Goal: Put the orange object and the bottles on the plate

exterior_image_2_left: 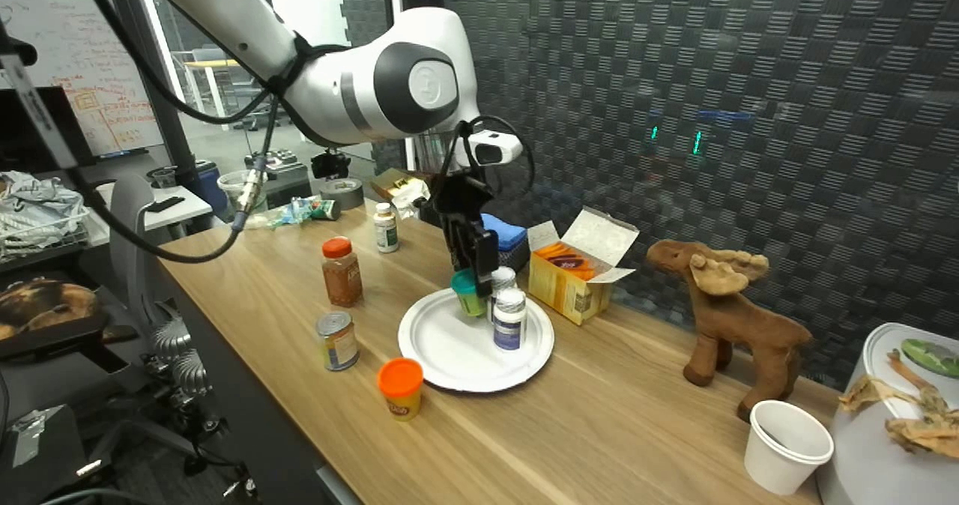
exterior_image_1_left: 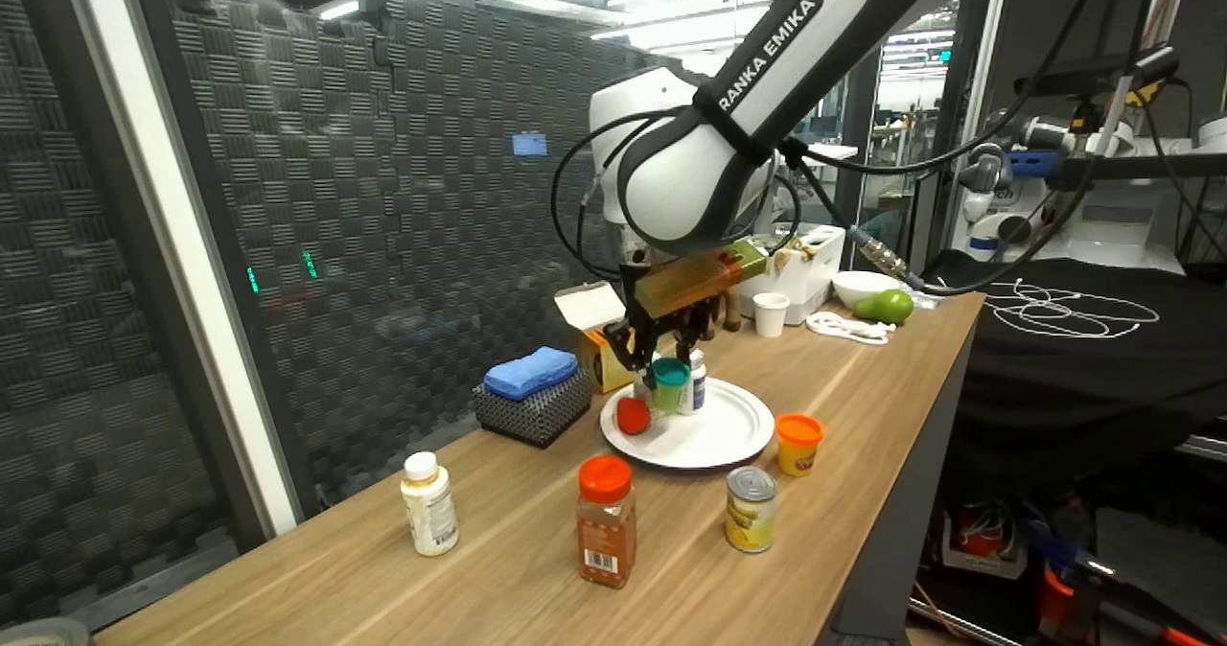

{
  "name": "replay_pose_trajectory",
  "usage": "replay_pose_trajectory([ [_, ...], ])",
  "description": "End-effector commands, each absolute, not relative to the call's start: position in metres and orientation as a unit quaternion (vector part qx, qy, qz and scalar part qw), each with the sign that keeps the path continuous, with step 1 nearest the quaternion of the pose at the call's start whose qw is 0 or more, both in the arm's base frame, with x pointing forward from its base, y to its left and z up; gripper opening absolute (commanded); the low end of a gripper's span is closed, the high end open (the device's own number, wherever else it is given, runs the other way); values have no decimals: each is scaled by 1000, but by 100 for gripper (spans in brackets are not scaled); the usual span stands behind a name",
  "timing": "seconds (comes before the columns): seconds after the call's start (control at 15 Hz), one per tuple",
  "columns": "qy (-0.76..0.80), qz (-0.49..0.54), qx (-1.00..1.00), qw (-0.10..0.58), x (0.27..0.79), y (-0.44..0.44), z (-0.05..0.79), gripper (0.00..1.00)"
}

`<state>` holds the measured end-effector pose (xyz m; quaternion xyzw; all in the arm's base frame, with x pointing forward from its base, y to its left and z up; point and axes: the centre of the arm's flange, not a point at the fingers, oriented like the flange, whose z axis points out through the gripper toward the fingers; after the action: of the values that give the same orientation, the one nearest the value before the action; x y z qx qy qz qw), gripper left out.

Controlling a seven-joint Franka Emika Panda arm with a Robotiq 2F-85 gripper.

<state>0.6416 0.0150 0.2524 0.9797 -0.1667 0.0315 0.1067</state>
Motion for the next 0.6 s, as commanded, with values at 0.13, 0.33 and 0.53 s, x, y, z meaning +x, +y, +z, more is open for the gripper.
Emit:
replay_pose_trajectory([
  [0.13,-78,48,988,124,645,-6,258,27],
  [0.33,-21,47,993,110,639,-6,258,27],
  [0.53,31,47,993,99,634,0,254,27],
])
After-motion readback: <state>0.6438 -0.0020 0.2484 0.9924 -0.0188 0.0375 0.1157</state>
